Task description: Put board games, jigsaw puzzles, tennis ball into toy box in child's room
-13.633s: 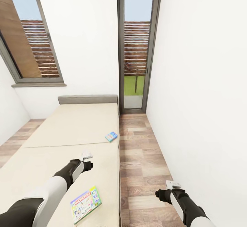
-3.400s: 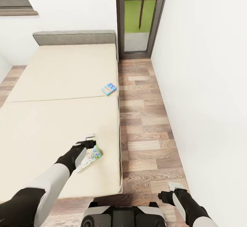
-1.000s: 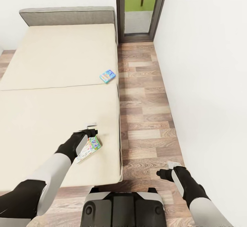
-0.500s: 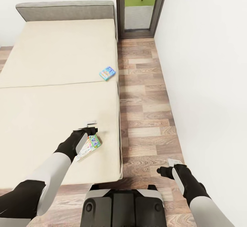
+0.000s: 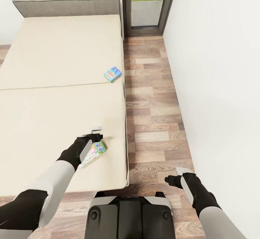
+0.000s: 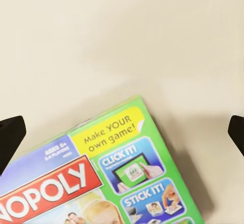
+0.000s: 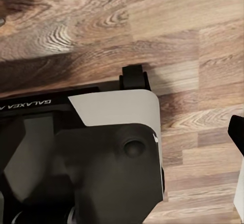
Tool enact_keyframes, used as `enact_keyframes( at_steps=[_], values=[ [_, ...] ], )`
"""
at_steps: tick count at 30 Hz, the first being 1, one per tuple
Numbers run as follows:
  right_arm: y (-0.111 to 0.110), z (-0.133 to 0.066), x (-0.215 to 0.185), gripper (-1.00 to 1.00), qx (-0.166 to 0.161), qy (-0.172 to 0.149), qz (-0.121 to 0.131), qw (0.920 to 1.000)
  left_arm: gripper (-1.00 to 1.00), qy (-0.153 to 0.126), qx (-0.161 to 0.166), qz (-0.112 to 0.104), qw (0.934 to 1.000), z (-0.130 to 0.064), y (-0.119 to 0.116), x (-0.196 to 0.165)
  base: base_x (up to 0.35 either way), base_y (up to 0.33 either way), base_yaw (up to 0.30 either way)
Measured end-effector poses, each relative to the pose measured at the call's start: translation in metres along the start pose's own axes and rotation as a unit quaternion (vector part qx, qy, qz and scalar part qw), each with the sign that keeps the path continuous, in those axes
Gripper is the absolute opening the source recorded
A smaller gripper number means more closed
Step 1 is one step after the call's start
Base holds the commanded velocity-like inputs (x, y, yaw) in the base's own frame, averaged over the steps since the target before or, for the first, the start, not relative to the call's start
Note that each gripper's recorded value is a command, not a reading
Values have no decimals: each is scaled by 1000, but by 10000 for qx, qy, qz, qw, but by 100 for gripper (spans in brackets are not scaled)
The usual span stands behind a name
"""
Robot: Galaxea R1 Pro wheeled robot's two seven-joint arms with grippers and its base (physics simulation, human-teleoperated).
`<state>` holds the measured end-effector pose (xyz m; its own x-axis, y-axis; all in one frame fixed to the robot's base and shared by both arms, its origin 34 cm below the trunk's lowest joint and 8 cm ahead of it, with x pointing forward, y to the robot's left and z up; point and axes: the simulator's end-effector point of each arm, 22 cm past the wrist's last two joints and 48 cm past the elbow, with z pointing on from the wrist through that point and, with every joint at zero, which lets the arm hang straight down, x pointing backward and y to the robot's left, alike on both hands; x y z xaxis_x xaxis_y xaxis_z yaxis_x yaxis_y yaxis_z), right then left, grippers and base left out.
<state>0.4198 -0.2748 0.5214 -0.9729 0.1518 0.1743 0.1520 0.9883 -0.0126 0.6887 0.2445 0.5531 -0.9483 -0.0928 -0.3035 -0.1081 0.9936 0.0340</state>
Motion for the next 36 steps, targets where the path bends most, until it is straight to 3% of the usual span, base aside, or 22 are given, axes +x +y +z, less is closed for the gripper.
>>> enact_keyframes(
  at_steps=[36],
  values=[
    [-3, 15, 15, 100, 55, 156, 2, 9999, 100, 169, -10, 12, 9999, 15, 0, 22, 0, 0, 0]
  ],
)
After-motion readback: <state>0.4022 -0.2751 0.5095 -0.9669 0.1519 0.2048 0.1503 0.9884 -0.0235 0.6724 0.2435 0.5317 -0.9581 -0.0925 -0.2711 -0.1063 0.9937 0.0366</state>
